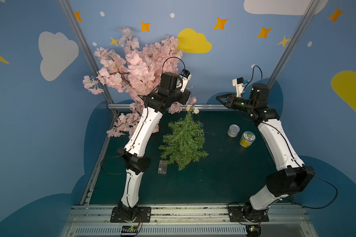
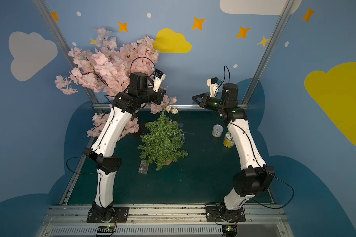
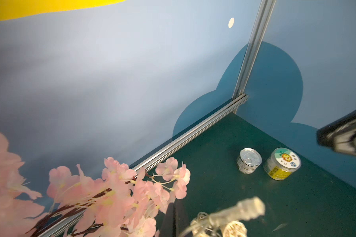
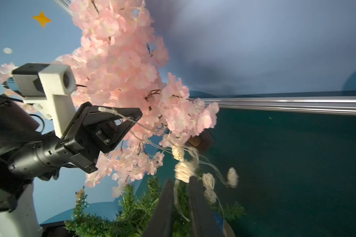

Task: Remove string lights from the small christmas tree
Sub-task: Remove the light string from the Christmas tree.

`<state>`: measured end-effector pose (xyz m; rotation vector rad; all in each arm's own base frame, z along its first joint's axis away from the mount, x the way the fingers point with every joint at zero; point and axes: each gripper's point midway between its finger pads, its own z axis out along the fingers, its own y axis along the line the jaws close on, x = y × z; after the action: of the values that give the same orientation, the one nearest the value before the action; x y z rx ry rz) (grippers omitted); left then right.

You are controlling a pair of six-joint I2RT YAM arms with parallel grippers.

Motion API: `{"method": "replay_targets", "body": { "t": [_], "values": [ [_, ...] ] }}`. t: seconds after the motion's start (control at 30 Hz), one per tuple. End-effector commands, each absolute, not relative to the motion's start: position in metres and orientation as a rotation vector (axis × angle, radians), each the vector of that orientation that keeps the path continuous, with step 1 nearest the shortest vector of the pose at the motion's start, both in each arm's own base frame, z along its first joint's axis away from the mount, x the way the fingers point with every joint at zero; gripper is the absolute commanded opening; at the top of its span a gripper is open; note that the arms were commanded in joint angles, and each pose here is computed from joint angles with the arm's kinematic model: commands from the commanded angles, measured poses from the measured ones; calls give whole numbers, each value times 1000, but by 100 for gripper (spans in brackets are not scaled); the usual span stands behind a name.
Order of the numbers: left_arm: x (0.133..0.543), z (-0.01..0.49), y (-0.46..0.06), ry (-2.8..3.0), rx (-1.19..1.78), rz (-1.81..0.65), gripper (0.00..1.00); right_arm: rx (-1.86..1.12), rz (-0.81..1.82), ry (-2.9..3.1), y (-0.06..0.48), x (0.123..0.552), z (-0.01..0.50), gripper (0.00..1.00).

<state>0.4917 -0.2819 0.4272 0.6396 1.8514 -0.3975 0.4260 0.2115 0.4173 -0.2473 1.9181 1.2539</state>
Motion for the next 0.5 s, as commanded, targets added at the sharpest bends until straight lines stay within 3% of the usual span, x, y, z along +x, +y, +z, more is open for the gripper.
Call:
{"method": "replay_targets", "body": {
  "t": [0.0,0.1,0.17,0.47],
  "values": [
    [482,435,-297,1820,665,-500,3,-426,1404,1788,242,404,452,19],
    [479,444,-290,1810,660,-466,3,-457,1369,1799,247,401,452,43],
    [477,448,-279,1819,640,-413,3,-442,1351,1802,243,400,451,51],
    [466,450,-207,1935,501,-121,3,-454,1305,1864,240,381,428,56]
  ]
}}
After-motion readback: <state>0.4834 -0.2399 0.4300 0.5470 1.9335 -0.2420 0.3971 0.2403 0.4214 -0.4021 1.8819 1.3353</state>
